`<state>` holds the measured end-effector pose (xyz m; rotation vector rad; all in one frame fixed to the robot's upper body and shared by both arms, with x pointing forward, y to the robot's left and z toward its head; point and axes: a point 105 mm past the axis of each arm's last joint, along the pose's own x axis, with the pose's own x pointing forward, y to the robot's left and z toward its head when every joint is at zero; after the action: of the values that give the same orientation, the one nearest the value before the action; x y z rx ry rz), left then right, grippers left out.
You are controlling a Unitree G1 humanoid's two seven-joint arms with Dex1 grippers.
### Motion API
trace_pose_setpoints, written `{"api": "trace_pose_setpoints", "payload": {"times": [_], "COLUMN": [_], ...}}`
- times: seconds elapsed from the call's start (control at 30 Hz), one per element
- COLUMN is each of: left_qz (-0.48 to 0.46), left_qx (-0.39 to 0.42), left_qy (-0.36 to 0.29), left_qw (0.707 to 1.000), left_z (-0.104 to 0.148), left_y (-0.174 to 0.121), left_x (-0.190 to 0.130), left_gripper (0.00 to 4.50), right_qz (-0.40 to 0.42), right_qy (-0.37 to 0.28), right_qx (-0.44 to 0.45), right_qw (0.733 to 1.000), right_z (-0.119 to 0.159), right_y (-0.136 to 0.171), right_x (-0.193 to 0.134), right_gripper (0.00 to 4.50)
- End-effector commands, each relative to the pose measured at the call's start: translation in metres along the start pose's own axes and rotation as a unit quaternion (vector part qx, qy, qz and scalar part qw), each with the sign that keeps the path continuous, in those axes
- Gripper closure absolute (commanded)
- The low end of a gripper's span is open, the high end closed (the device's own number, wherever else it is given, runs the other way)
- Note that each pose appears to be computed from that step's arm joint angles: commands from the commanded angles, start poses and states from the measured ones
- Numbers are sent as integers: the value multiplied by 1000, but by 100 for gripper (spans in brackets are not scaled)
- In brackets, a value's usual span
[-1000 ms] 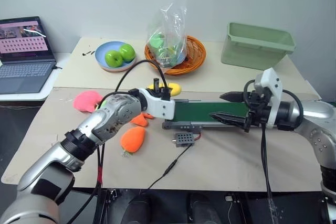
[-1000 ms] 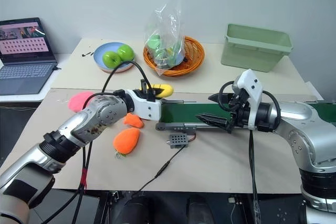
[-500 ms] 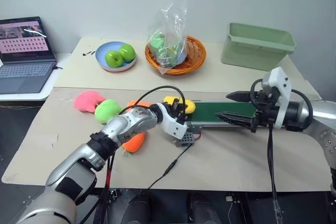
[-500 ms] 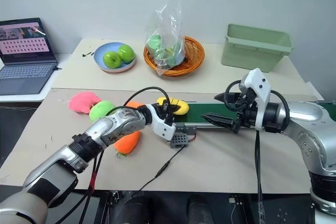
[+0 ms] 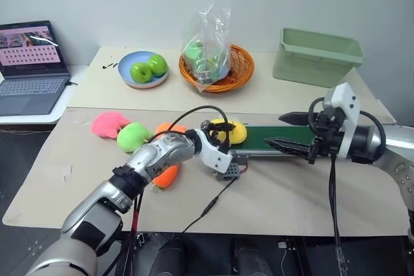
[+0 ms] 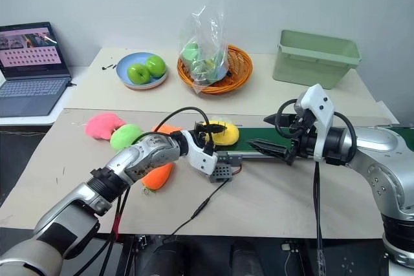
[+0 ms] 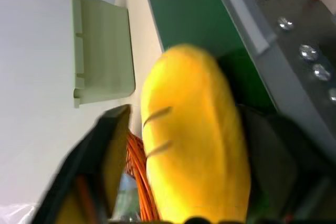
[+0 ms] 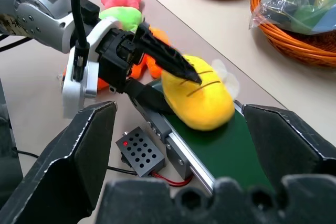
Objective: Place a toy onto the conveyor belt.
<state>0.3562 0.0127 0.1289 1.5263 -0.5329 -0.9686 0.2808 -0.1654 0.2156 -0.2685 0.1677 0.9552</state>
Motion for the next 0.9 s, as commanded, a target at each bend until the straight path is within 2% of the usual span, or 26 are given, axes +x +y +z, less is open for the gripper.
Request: {"api": "trace_pose_setpoints", "payload": {"times": [0.03,0.2,0.37,0.43,0.53,0.6,0.8,0.9], "left_qz": [17,16,-1,11,38,63,133,148], "left_qx": [-42,-110,-246,-377,-497,-519,-605,-621], "left_qy": [-3,-2,-20,-30,-46,-33,3,25], "left_qw": [999,994,969,926,865,852,785,770], "left_z": [3,4,5,-2,-11,-19,-38,-40], "left_y": [18,32,38,44,53,58,58,50], "left_x": [-10,-31,-61,-79,-103,-116,-150,-163], "left_gripper": [2,2,2,2,2,2,2,2], "right_qz": [-5,-1,2,7,16,25,51,60], "right_qy": [-17,-19,-9,-6,-3,-1,-1,-1], "right_qx": [-24,-26,-43,-50,-57,-62,-72,-73], "right_qw": [1000,999,999,999,998,998,996,996], "right_z": [12,14,14,14,15,15,18,19], "right_y": [-1,-3,-5,-7,-9,-9,-10,-11], "right_x": [-4,-2,-3,-3,-1,1,8,11], "right_gripper": [0,0,0,0,0,0,0,0]}}
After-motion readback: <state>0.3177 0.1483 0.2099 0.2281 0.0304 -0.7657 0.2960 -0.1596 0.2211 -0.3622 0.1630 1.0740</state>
